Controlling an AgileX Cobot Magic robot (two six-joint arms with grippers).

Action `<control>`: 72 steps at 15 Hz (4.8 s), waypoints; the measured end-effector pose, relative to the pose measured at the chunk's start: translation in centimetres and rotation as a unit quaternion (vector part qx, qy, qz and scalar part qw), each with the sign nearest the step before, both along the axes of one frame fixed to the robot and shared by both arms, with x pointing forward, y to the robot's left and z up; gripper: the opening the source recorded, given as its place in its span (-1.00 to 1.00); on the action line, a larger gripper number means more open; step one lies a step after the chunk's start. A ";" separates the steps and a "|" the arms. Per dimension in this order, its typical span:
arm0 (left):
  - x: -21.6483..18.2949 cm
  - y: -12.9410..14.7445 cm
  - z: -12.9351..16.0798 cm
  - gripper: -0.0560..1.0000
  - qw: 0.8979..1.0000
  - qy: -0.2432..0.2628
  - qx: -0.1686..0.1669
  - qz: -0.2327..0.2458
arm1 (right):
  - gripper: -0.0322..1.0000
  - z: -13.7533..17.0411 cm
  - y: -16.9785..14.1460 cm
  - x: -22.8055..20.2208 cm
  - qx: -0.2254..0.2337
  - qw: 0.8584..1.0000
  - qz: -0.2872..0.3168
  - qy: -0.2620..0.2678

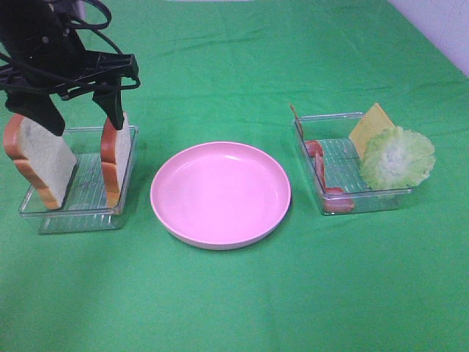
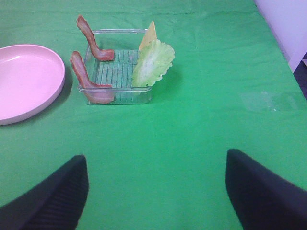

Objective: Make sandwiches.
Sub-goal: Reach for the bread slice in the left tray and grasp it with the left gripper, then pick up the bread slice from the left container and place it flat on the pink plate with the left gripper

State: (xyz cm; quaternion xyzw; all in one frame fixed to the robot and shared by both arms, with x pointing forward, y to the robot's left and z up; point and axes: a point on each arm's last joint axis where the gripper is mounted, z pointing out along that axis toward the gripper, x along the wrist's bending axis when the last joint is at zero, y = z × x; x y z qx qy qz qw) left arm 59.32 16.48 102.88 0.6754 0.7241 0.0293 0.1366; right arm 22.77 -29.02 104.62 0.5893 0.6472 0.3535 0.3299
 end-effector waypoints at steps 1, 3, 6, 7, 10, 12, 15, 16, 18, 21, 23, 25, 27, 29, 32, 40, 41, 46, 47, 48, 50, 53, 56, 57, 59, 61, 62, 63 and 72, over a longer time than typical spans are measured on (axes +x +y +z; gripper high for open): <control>0.2 -0.1 -0.4 0.41 1.000 0.001 -0.001 0.001 | 0.52 0.0 0.0 0.0 0.000 1.000 0.000 0.000; 0.8 -0.3 -2.1 0.40 1.000 0.020 0.007 0.001 | 0.52 0.0 0.0 0.0 0.000 1.000 0.000 0.000; 2.1 -0.8 -3.8 0.40 1.000 0.005 0.002 0.004 | 0.52 0.0 0.0 0.0 0.000 1.000 0.000 0.000; 2.6 -0.9 -4.6 0.40 1.000 -0.002 0.000 0.005 | 0.52 0.0 0.0 0.0 0.000 1.000 0.000 0.000; 3.2 -1.1 -5.5 0.35 1.000 -0.010 -0.003 0.006 | 0.52 0.0 0.0 0.0 0.000 1.000 0.000 0.000; 3.4 -1.2 -5.7 0.08 1.000 -0.018 -0.005 0.006 | 0.52 0.0 0.0 0.0 0.000 1.000 0.000 0.000; 3.5 -1.2 -5.6 -0.41 1.000 -0.023 -0.004 0.005 | 0.52 0.0 0.0 0.0 0.000 1.000 0.000 0.000; 3.5 -1.2 -5.6 -0.48 1.000 -0.022 -0.002 0.004 | 0.52 0.0 0.0 0.0 0.000 1.000 0.000 0.000; 3.4 -1.2 -5.6 -0.49 1.000 -0.019 -0.001 0.004 | 0.52 0.0 0.0 0.0 0.000 1.000 0.000 0.000; 3.0 -1.0 -4.4 -0.49 1.000 -0.011 0.001 0.002 | 0.52 0.0 0.0 0.0 0.000 1.000 0.000 0.000; 2.2 -0.7 -0.9 -0.49 0.999 -0.049 -0.013 -0.003 | 0.52 0.0 0.0 0.0 0.000 1.000 0.000 0.000; 1.2 0.3 3.2 -0.49 0.994 -0.096 -0.043 -0.011 | 0.52 0.0 0.0 0.0 0.000 1.000 0.000 0.000; 0.7 1.1 5.0 -0.49 0.990 -0.111 -0.083 -0.016 | 0.52 0.0 0.0 0.0 0.000 1.000 0.000 0.000; 1.0 1.8 5.7 -0.49 0.979 -0.118 -0.158 -0.043 | 0.52 0.0 0.0 0.0 0.000 1.000 0.000 0.000; 2.8 0.0 3.2 -0.49 0.949 -0.113 -0.271 -0.112 | 0.52 0.0 0.0 0.0 0.000 1.000 0.000 0.000; 5.7 -2.3 -6.6 -0.49 0.920 -0.013 -0.378 -0.107 | 0.52 0.0 0.0 0.0 0.000 1.000 0.000 0.000; 5.7 -2.3 -7.3 -0.49 0.919 -0.002 -0.379 -0.106 | 0.52 0.0 0.0 0.0 0.000 1.000 0.000 0.000; 5.4 -4.5 -10.5 -0.49 0.922 0.026 -0.369 -0.114 | 0.52 0.0 0.0 0.0 0.000 1.000 0.000 0.000; 5.3 -5.1 -11.0 -0.49 0.923 0.029 -0.367 -0.116 | 0.52 0.0 0.0 0.0 0.000 1.000 0.000 0.000; 5.2 -5.5 -11.4 -0.49 0.923 0.029 -0.366 -0.114 | 0.52 0.0 0.0 0.0 0.000 1.000 0.000 0.000; 5.4 -5.9 -11.8 -0.49 0.927 0.020 -0.360 -0.105 | 0.52 0.0 0.0 0.0 0.000 1.000 0.000 0.000; 5.6 -5.9 -11.9 -0.49 0.930 0.007 -0.355 -0.094 | 0.52 0.0 0.0 0.0 0.000 1.000 0.000 0.000; 5.4 -6.5 -11.9 -0.49 0.929 0.009 -0.355 -0.100 | 0.52 0.0 0.0 0.0 0.000 1.000 0.000 0.000; 5.3 -6.8 -11.9 -0.49 0.929 0.010 -0.356 -0.102 | 0.52 0.0 0.0 0.0 0.000 1.000 0.000 0.000; 5.3 -6.8 -11.9 -0.49 0.928 0.010 -0.357 -0.101 | 0.52 0.0 0.0 0.0 0.000 1.000 0.000 0.000; 5.2 -6.8 -11.9 -0.49 0.928 0.011 -0.358 -0.102 | 0.52 0.0 0.0 0.0 0.000 1.000 0.000 0.000; 5.2 -6.8 -11.9 -0.49 0.928 0.011 -0.358 -0.102 | 0.52 0.0 0.0 0.0 0.000 1.000 0.000 0.000; 5.2 -6.8 -11.9 -0.41 0.929 0.012 -0.355 -0.105 | 0.52 0.0 0.0 0.0 0.000 1.000 0.000 0.000; 3.9 -6.8 -10.3 0.36 0.970 0.018 -0.180 -0.161 | 0.52 0.0 0.0 0.0 0.000 1.000 0.000 0.000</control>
